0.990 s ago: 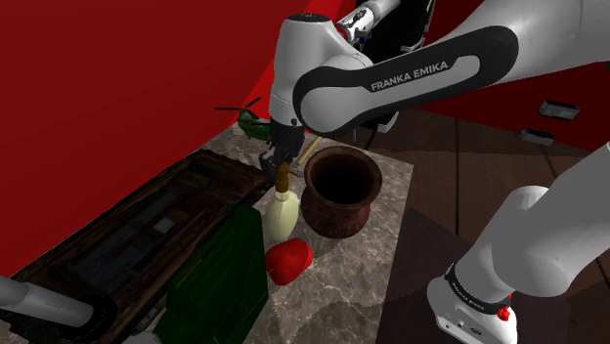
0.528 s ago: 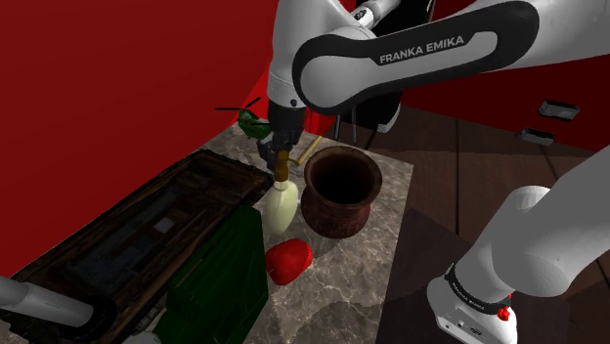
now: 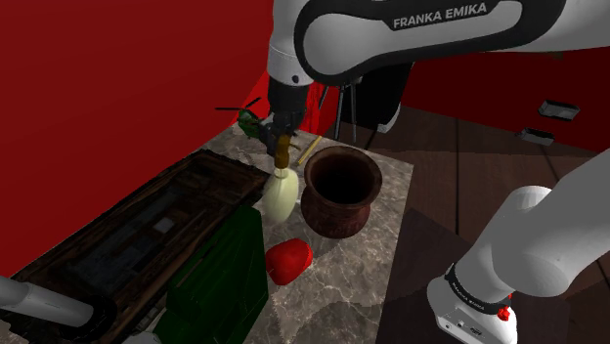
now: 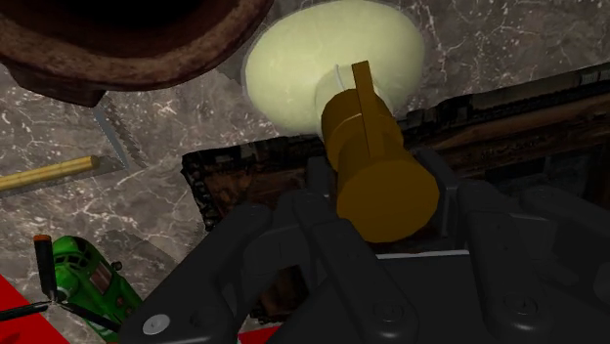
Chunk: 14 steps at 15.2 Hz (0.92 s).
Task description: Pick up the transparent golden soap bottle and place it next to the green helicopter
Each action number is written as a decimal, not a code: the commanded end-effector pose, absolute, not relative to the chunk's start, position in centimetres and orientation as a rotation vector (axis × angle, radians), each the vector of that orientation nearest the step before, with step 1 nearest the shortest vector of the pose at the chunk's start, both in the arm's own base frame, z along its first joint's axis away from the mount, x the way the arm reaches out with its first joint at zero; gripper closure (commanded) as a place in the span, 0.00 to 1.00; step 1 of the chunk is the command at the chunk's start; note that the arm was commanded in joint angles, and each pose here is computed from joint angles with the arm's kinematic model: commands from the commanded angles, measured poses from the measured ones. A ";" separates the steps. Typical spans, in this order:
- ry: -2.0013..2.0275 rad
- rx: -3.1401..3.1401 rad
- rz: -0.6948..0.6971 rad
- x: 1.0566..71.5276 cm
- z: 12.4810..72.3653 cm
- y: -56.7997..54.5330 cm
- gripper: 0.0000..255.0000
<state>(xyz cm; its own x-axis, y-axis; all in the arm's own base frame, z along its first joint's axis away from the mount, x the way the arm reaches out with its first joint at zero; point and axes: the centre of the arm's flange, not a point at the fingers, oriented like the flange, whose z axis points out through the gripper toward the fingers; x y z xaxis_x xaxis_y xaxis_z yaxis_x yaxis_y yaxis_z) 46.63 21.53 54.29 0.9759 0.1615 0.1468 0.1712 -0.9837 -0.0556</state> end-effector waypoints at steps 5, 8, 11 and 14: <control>-0.258 -3.055 -0.219 46.6 57.6 21.7 1.00; -0.258 -3.055 -0.219 46.6 59.2 21.7 1.00; -0.258 -3.055 -0.219 46.6 60.7 21.7 1.00; -0.258 -3.055 -0.219 46.6 62.3 21.7 1.00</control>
<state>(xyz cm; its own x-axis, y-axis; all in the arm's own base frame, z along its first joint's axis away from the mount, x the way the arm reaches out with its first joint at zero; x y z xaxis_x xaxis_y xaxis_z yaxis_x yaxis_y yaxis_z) 46.54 21.63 61.75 0.9758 0.1616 0.1470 0.1713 -0.9837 -0.0557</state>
